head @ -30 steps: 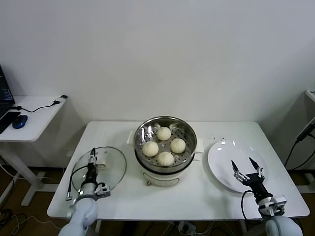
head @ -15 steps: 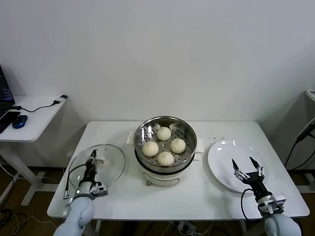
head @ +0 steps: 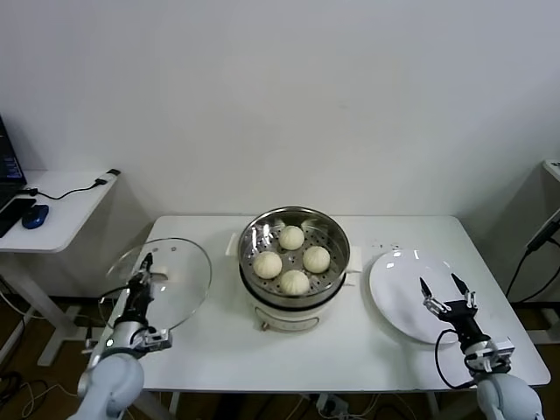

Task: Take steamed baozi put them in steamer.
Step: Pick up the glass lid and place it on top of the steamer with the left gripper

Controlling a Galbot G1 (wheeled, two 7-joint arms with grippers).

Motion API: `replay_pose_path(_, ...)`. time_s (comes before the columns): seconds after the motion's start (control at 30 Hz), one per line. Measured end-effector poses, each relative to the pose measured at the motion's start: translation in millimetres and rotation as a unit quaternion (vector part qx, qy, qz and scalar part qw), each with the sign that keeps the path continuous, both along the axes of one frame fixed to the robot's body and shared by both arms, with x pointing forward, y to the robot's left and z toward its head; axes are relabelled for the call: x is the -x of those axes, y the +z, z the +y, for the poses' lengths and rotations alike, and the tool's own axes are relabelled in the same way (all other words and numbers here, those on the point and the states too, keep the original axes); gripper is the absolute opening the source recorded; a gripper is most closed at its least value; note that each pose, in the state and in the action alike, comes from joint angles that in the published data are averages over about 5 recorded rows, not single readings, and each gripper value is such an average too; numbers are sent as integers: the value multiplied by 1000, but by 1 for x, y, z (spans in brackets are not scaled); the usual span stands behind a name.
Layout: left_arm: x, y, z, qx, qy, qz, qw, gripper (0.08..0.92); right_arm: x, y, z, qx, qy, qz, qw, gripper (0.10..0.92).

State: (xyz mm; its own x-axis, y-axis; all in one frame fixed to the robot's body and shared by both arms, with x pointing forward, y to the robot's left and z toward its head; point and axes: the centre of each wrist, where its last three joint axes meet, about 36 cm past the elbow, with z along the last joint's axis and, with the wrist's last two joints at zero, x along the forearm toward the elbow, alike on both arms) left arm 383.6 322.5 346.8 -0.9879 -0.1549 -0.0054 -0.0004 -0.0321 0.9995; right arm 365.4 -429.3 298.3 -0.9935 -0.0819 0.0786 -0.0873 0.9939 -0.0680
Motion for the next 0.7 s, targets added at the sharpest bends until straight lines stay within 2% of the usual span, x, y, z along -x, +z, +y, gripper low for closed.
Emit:
replay_pose_path(0.23,19,58,-8,-17,19,-30,999,153,-10,3,-5,5,-1,-2,1000,823)
replay_pose_path(0.47,21,105,-32,-22,39,-53,998,153,-21,6,-9,12,-4,-2,1000,823)
replay_pose_path(0.57,17,120,-48,-18,42,-53,998,153,-27,8,-10,16,-4,-2,1000,823)
replay_pose_path(0.7,8,136,-76,-7,38,-42,998,153,-35,9,-9,19,-3,-4,1000,823)
